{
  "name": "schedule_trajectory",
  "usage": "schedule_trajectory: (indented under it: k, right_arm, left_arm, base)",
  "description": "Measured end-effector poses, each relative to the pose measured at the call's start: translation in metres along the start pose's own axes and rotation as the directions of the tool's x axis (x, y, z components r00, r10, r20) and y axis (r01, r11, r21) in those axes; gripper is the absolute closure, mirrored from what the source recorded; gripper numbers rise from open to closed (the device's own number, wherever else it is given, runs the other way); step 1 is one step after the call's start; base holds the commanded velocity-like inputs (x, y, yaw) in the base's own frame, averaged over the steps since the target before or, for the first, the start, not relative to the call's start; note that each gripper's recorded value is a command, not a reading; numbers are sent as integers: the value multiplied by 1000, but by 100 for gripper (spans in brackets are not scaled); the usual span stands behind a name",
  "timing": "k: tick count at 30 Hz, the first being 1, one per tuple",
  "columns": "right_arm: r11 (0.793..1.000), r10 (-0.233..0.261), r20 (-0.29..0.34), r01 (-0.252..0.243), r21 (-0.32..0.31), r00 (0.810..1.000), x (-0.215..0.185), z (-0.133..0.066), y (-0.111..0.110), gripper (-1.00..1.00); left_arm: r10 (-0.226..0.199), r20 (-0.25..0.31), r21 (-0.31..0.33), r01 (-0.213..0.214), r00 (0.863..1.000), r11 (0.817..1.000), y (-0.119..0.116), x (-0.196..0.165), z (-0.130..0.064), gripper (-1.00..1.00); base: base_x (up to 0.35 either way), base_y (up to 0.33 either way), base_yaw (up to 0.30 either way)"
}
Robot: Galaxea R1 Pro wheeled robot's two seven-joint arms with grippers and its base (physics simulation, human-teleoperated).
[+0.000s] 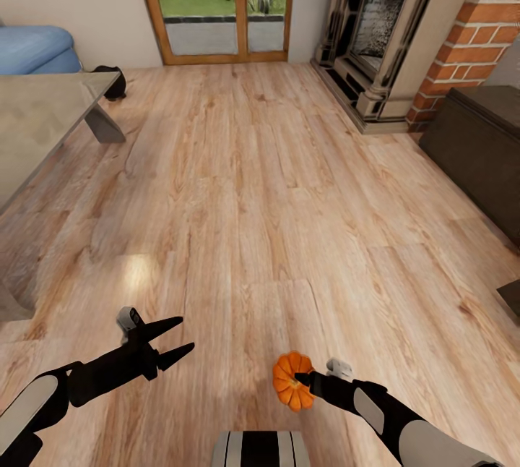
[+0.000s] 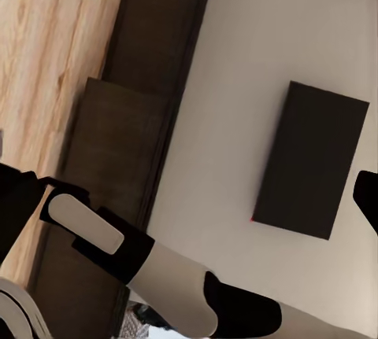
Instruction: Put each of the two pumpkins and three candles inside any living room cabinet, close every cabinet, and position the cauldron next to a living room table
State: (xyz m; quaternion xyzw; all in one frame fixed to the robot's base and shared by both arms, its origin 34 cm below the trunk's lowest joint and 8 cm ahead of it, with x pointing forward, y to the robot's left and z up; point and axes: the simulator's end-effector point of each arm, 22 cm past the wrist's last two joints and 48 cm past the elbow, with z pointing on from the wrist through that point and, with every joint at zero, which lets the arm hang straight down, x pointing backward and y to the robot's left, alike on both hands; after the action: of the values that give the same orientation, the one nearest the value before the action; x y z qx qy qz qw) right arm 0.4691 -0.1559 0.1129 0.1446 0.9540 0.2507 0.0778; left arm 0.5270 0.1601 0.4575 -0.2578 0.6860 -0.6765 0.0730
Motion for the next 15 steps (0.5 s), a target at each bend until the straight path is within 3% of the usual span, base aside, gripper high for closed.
schedule_trajectory:
  k: [4, 15]
  right_arm:
    - [1000, -7, 16, 7, -19, 1000, -8, -4, 9, 100]
    - [976, -24, 57, 35, -213, 998, -26, -24, 60, 100]
  left_arm:
    - [13, 1, 5, -13, 1000, 1000, -6, 1, -1, -100]
    - [52, -6, 22, -52, 999, 998, -26, 7, -1, -100]
  base:
    - [0, 0, 0]
    - [0, 0, 0]
